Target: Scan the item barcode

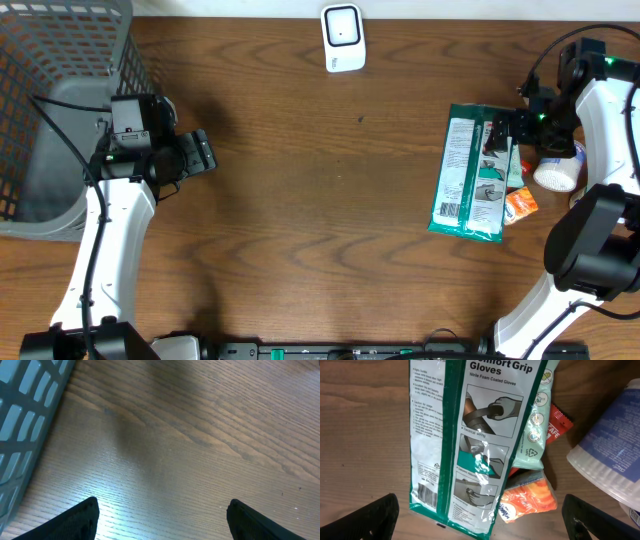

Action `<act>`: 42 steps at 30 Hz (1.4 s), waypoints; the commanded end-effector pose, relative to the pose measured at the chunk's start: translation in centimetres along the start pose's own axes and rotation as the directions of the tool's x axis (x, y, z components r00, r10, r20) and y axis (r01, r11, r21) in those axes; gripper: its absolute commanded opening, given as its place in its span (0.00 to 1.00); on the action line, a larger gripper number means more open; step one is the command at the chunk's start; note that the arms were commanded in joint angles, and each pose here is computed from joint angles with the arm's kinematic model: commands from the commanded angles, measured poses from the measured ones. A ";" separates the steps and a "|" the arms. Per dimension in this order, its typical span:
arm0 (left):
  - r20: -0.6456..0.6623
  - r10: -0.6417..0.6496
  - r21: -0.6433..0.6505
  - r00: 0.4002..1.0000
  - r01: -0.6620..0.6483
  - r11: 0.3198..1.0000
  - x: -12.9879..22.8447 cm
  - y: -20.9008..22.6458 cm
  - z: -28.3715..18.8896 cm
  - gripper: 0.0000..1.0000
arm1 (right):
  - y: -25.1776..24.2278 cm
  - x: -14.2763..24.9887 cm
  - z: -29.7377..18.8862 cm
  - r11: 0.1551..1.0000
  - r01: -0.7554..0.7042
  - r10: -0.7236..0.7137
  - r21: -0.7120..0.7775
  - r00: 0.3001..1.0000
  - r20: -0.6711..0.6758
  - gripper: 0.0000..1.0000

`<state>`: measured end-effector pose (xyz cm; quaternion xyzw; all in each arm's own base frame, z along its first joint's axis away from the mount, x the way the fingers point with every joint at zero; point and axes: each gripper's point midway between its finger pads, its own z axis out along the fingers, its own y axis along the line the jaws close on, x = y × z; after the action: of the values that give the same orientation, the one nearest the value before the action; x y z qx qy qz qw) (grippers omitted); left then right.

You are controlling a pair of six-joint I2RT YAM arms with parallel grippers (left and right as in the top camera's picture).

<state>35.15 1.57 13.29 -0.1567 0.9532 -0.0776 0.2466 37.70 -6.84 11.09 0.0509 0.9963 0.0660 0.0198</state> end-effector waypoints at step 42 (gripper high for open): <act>-0.005 -0.008 -0.008 1.000 0.008 1.000 0.2 0.2 0.1 0.84 | 10.5 24.6 -28.3 0.911 0.297 -0.333 0.285 0.128 0.934 0.99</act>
<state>35.15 1.56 13.28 -0.1567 0.9533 -0.0777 0.2464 12.61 3.01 42.43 -0.1387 0.7502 0.0171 0.6463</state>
